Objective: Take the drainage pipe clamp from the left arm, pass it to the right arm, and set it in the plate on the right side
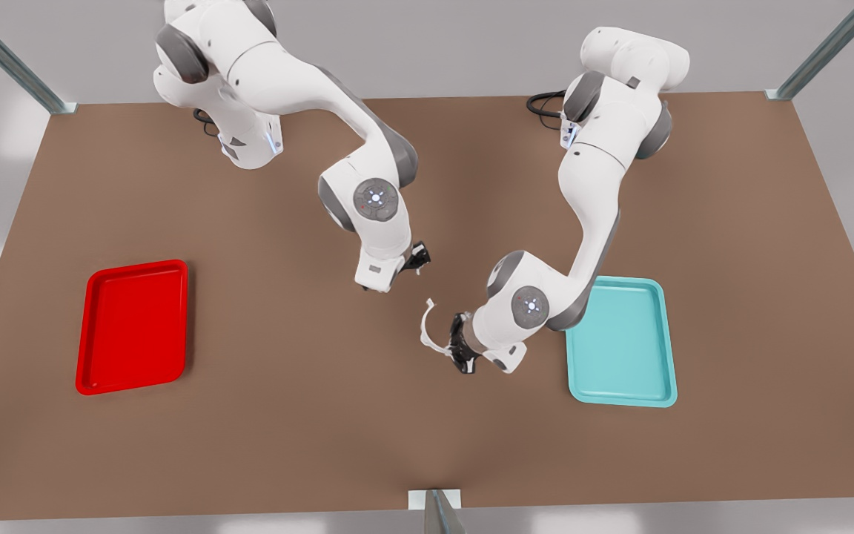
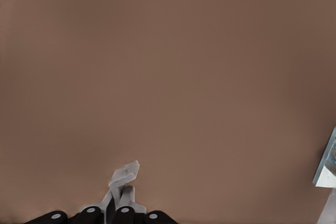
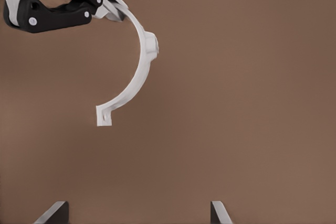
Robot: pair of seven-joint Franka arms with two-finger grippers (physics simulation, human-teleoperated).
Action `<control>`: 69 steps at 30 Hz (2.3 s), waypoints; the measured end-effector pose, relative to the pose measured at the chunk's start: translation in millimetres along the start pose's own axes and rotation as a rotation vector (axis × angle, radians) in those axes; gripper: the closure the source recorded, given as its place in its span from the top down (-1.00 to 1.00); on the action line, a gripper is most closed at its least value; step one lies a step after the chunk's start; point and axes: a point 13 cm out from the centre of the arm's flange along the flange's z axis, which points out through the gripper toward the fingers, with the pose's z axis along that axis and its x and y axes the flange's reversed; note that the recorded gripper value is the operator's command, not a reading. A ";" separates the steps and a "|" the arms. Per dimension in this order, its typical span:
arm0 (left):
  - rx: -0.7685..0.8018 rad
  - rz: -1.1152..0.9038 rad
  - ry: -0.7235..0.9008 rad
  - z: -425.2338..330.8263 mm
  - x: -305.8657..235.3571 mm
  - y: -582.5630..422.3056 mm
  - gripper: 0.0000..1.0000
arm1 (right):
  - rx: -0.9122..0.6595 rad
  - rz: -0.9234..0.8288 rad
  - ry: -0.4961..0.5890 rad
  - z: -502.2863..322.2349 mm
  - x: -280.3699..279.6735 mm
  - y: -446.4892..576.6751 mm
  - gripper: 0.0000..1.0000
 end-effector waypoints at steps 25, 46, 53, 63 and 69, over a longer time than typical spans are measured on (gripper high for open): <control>0.006 -0.325 0.010 2.2 23.5 14.7 -0.57 | -0.009 0.281 -0.082 89.3 -41.5 -6.5 1.00; 0.001 -0.399 0.005 5.4 26.4 19.2 0.42 | -0.028 0.339 -0.123 90.8 -55.8 -19.6 -0.25; 0.033 -0.424 -0.007 3.2 22.3 12.5 1.00 | -0.036 0.341 -0.125 89.5 -56.4 -17.4 -0.57; 0.018 -0.463 -0.028 -230.3 -154.7 -73.6 1.00 | -0.033 0.385 -0.125 88.0 -64.9 -59.8 -0.57; -0.163 0.099 -0.391 -320.2 -257.9 40.7 1.00 | 0.011 0.562 -0.084 51.4 -33.1 -295.6 -0.57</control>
